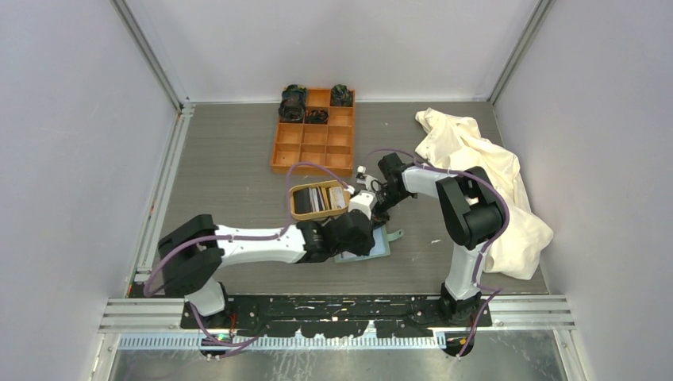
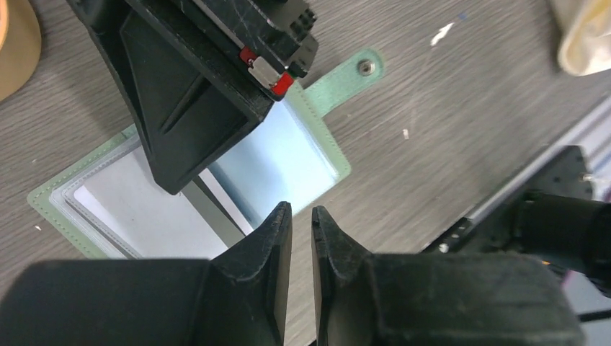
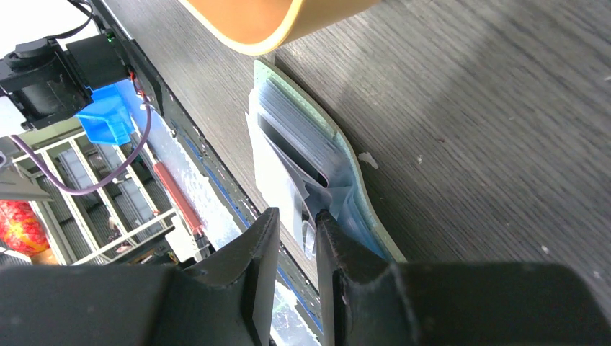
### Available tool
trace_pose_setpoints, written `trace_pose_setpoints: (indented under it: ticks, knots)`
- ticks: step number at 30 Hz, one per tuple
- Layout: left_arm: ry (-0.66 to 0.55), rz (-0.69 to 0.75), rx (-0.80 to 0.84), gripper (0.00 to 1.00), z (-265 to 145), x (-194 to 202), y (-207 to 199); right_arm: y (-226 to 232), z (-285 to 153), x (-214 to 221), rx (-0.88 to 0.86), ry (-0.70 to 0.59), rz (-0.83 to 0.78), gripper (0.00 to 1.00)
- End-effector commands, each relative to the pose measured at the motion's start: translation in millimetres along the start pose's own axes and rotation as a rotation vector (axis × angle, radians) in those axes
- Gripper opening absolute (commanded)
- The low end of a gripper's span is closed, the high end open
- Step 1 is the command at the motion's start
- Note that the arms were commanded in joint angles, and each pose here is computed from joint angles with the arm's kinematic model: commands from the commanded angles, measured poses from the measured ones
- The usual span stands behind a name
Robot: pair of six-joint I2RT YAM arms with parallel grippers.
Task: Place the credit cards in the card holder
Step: Insert the credit card into the card holder.
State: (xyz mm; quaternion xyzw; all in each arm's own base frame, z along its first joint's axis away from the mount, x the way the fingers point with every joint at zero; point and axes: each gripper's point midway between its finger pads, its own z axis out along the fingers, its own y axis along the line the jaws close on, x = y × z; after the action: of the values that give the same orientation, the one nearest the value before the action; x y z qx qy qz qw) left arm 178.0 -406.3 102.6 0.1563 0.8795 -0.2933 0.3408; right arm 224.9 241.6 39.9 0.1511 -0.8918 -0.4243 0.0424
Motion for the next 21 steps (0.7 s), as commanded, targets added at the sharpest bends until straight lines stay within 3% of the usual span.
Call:
trace_pose_setpoints:
  ticks: [1,11,21]
  knots:
    - [0.004,0.078,-0.102,0.18,9.4,-2.5,10.2,8.5,-3.4,-8.6,-0.008,-0.013,-0.032,0.31]
    - [0.045,0.138,-0.205,0.21,36.2,5.8,22.2,6.1,-1.7,-6.9,-0.004,-0.003,-0.025,0.31]
    - [0.049,0.16,-0.269,0.3,36.1,10.3,38.5,1.5,-2.4,-5.7,0.02,0.016,-0.031,0.34]
